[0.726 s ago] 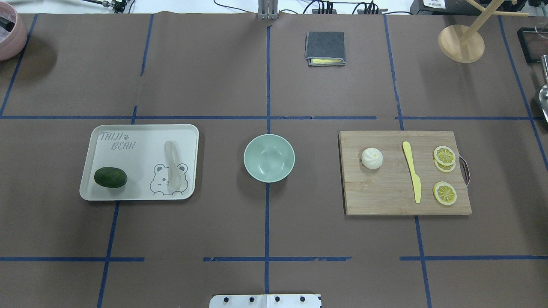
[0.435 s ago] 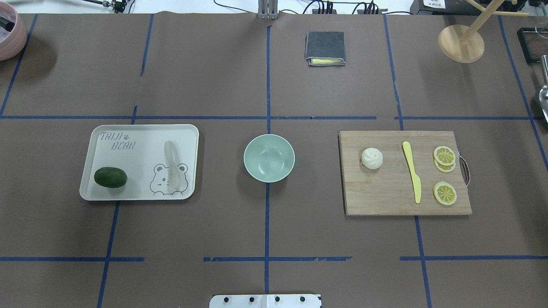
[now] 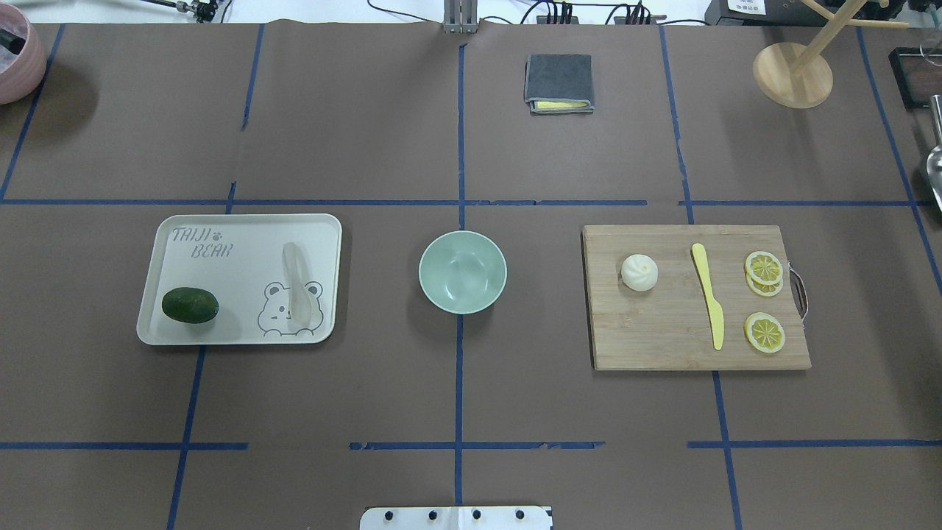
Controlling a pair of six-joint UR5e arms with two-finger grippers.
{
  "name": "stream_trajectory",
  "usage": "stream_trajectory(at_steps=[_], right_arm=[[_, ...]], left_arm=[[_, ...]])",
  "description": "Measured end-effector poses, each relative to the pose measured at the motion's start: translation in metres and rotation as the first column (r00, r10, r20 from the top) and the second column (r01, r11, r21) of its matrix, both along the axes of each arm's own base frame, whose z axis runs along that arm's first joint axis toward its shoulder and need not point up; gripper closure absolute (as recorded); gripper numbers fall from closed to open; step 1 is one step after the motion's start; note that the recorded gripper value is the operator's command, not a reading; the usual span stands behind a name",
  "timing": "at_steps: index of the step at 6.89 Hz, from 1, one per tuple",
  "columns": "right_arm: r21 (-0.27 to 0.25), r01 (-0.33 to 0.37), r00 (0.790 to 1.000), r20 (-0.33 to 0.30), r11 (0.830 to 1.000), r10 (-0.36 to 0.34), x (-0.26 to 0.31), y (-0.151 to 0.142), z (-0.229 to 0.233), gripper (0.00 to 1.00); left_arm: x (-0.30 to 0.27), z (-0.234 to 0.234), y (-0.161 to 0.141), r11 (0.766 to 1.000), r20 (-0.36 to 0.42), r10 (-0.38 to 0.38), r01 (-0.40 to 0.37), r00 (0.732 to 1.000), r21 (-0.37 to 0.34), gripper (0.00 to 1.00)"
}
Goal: Put spoon and bun in bowl
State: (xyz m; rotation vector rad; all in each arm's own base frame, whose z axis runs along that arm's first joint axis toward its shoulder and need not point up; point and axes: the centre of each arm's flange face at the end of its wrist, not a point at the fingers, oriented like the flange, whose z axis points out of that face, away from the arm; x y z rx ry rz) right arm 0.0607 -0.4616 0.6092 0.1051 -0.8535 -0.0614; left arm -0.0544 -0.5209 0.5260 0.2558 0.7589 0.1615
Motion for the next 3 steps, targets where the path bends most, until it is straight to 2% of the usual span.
stream_trajectory(at_steps=[1,3], right_arm=[[-0.004,-0.008,1.0,0.001,1.0,0.008,0.0,0.0,-0.003,0.0],[0.027,-0.016,1.0,0.001,1.0,0.016,0.0,-0.008,-0.021,0.0]], left_arm=[[0.017,-0.04,0.003,0.999,-0.01,-0.017,0.018,1.0,0.033,0.0],[0.095,-0.1,0.009,0.999,-0.065,-0.032,0.033,0.997,0.005,0.0]])
